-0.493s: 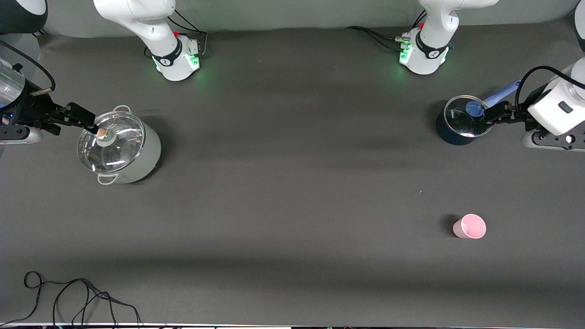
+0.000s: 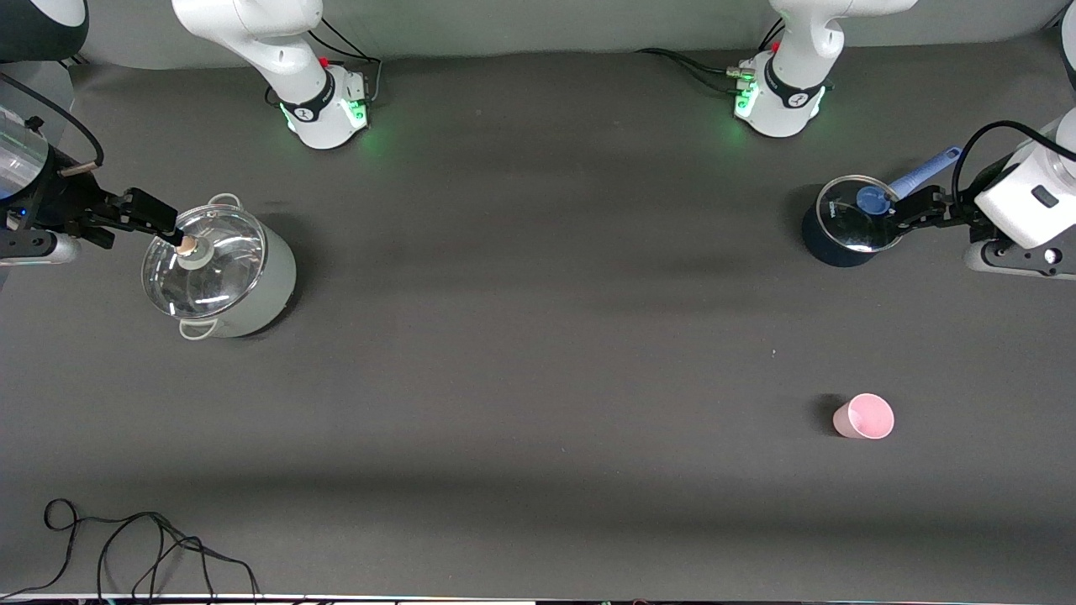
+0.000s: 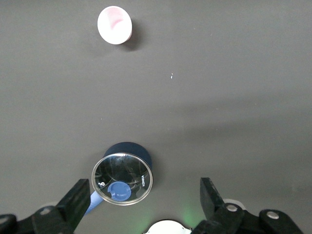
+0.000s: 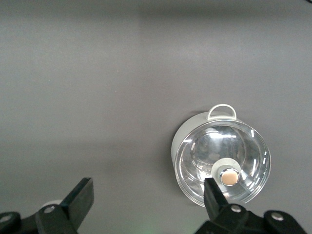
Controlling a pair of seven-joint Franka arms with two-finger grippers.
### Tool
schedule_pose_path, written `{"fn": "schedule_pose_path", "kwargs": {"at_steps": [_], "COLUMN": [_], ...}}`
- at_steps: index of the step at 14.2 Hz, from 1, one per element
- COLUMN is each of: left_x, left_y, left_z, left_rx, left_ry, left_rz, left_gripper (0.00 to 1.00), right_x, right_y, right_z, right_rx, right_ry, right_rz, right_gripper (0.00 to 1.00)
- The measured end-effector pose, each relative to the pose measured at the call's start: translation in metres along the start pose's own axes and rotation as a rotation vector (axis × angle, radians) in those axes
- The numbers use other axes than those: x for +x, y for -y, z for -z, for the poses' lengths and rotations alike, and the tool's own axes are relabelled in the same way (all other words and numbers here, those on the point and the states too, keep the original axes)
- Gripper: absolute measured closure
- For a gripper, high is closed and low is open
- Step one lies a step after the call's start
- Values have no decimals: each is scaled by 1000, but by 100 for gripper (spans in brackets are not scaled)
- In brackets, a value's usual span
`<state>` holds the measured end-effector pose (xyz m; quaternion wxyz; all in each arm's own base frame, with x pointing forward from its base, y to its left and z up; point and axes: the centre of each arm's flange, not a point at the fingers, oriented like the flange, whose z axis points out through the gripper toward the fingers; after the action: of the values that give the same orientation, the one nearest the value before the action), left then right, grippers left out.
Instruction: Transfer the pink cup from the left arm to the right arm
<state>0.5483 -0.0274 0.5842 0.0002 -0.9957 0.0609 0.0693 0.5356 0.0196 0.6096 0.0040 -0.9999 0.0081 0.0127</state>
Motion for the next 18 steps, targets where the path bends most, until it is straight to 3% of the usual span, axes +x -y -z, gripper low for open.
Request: {"fn": "schedule_pose_path", "kwargs": {"at_steps": [3, 7, 9, 13, 18], "left_x": [6, 39, 56, 77, 91], "left_y": [2, 27, 51, 134, 229], "left_z": [6, 16, 8, -41, -146], "left_rx": [7, 37, 13, -160, -389], "left_ry": [-27, -125, -181, -302, -484], "left_rz": [-87, -415, -568, -762, -893], "left_gripper": [0, 0, 0, 0, 0], "right_x": [0, -1, -2, -2, -2], "right_y": [0, 0, 0, 0, 0], "right_z": [-1, -3, -3, -4, -4], "right_rx": [1, 1, 1, 1, 1], "right_ry": [6, 20, 24, 25, 25], "right_rz": [0, 0, 0, 0, -1], "right_gripper": [0, 0, 0, 0, 0]}}
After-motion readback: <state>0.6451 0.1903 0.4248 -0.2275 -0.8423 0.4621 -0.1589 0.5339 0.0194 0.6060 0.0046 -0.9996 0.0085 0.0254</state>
